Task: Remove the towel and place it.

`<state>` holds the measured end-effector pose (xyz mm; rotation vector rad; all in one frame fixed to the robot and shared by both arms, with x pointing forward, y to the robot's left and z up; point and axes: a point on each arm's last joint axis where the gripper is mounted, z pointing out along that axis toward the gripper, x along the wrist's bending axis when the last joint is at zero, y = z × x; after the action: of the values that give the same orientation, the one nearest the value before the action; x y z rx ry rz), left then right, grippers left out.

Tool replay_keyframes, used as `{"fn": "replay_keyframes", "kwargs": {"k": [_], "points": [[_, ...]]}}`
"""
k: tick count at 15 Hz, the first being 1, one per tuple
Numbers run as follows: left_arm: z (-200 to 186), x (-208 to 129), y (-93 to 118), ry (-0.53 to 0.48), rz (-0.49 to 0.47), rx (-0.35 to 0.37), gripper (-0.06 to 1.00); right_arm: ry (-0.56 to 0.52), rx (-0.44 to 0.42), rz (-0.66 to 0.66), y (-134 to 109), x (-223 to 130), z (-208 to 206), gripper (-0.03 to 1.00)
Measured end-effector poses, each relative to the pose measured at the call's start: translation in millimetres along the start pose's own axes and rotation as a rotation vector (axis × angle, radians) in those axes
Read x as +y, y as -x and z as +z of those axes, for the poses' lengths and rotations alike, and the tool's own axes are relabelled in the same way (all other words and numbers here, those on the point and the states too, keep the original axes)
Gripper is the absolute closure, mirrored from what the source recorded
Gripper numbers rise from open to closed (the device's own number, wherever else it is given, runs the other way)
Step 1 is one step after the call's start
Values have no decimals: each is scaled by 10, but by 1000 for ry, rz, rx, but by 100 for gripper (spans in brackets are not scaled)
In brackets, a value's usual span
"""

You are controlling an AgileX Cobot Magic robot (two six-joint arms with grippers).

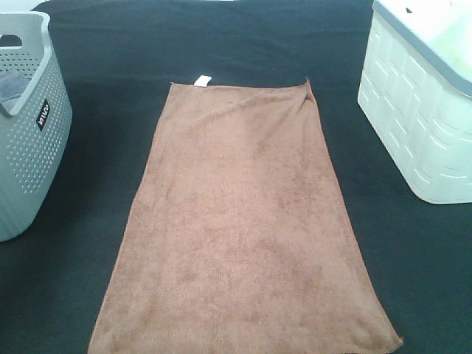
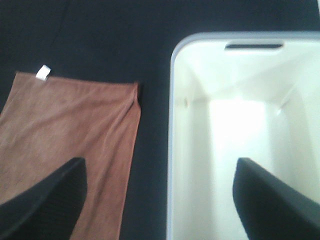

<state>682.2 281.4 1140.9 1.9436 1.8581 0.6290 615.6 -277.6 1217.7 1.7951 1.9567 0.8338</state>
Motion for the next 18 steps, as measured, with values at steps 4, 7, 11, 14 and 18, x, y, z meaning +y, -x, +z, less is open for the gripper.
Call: {"fn": "replay_keyframes", "kwargs": {"k": [4,7,11,14,18], "points": [[-602,-629,-33,20,-37,-4,16,-111,16,32,-121,-878,-559,20],[-1178,-1299,-65,111,-54,-9,16,-108,17,36,-207,-1672,-998,20],[-1642,-2073,-120,209,-41,23,16,9,17,14,-294,-2680,-1436,20],[-1747,-2616,-151,280,-26,56,16,96,-4,-17,-299,-3245,-1534,20],[-1589,-3358,-129,351,-40,48,16,220,-44,-109,-273,-3822,-1513,20]]}}
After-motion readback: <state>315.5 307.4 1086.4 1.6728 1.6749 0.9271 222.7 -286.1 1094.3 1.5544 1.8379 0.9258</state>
